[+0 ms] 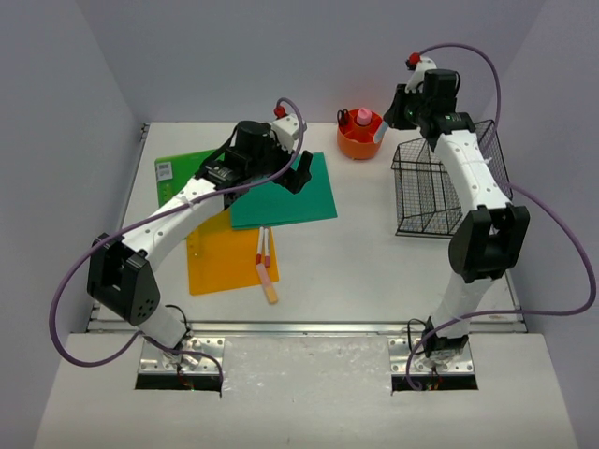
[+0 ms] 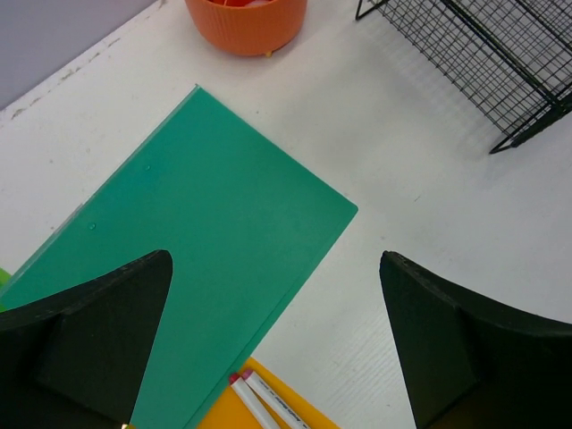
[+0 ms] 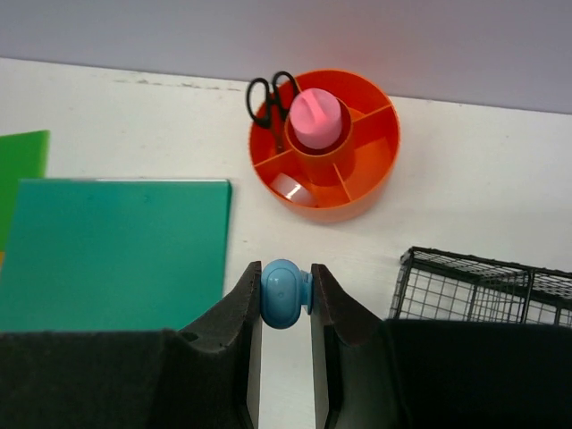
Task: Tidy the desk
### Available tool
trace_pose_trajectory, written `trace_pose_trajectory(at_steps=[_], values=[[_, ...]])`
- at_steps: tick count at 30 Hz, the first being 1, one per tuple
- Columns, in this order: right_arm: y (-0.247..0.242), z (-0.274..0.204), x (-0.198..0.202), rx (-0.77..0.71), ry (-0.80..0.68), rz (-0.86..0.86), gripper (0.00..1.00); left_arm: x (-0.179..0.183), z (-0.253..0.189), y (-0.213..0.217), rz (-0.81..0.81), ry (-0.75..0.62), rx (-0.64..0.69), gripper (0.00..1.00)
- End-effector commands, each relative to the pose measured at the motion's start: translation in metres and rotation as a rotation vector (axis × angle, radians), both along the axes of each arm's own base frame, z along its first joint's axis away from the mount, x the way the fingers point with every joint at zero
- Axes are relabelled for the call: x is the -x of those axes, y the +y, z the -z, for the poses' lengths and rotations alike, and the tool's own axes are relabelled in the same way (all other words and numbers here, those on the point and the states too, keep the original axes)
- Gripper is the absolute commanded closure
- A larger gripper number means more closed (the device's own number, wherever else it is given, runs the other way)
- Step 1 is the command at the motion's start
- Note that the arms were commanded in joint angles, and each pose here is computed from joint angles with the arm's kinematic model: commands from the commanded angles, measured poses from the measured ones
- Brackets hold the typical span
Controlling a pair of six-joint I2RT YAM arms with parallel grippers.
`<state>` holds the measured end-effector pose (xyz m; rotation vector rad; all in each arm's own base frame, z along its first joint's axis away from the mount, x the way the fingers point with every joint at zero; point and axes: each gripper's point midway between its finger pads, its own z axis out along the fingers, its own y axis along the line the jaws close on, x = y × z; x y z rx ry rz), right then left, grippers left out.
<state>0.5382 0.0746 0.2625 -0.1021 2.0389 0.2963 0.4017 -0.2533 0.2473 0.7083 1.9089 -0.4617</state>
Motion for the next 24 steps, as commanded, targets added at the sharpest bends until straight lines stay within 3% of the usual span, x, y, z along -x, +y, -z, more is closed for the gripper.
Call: trace_pose_trajectory(at_steps=[1, 24], values=[[-0.021, -0.008, -0.028, 0.118, -0.078, 0.079, 1.0, -0.008, -0.02, 0.007, -0.071, -0.048, 0.045, 0.0], [-0.026, 0.02, -0.112, 0.093, -0.219, 0.171, 1.0, -0.012, -0.002, 0.041, -0.135, -0.04, -0.027, 0.0]])
